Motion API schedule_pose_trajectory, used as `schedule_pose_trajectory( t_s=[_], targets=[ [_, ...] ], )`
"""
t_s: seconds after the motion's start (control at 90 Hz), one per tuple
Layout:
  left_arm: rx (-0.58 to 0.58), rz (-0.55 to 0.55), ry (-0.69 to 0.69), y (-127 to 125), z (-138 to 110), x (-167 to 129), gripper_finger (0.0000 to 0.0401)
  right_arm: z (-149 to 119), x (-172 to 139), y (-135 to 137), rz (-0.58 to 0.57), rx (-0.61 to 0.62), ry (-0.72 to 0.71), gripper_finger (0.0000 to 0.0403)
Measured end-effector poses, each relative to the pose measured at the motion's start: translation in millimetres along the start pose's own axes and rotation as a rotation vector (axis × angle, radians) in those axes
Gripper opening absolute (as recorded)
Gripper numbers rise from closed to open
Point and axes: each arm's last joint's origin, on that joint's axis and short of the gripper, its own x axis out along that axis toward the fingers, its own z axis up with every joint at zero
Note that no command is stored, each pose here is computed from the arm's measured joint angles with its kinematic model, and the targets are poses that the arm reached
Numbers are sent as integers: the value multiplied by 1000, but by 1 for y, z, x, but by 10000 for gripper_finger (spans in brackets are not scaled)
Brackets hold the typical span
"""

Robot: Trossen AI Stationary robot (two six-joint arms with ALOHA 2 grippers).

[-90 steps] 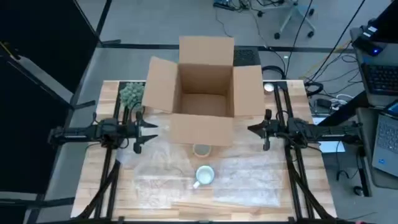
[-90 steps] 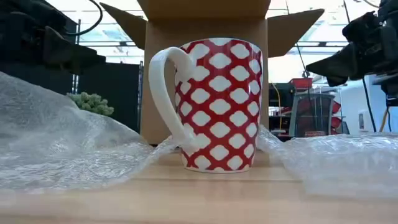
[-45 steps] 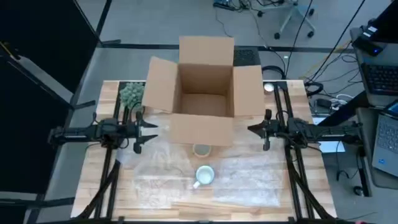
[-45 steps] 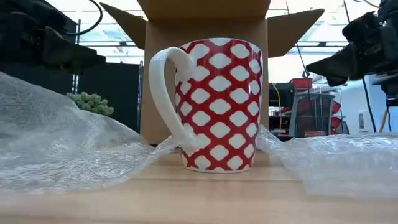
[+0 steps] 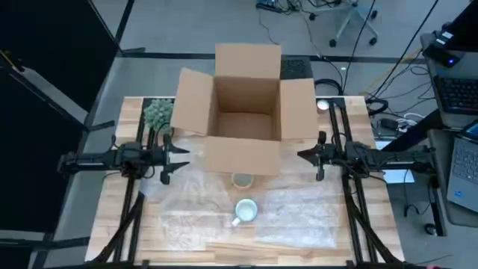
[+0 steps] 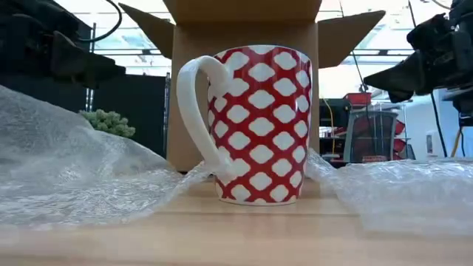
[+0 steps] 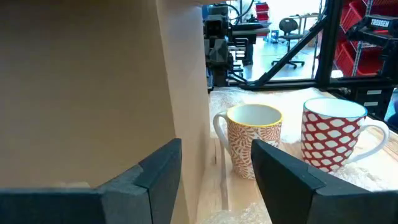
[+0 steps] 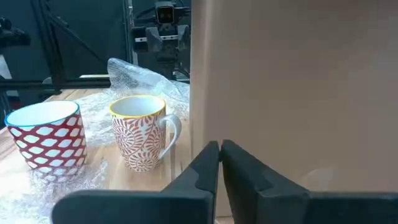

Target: Wrap mug

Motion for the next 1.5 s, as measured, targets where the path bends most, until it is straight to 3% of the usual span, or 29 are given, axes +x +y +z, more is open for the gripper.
schedule_pose_trajectory(
  t_s=[1.222,1.322,1.5],
  targets=[
    [-4,7,-6,0,1,0,182,0,0,0,0,0,1,6],
    [-118,7,-15,0,1,0,182,0,0,0,0,0,0,6],
    [-509,-44,-86,0,9,0,182,0,0,0,0,0,0,6]
  ],
)
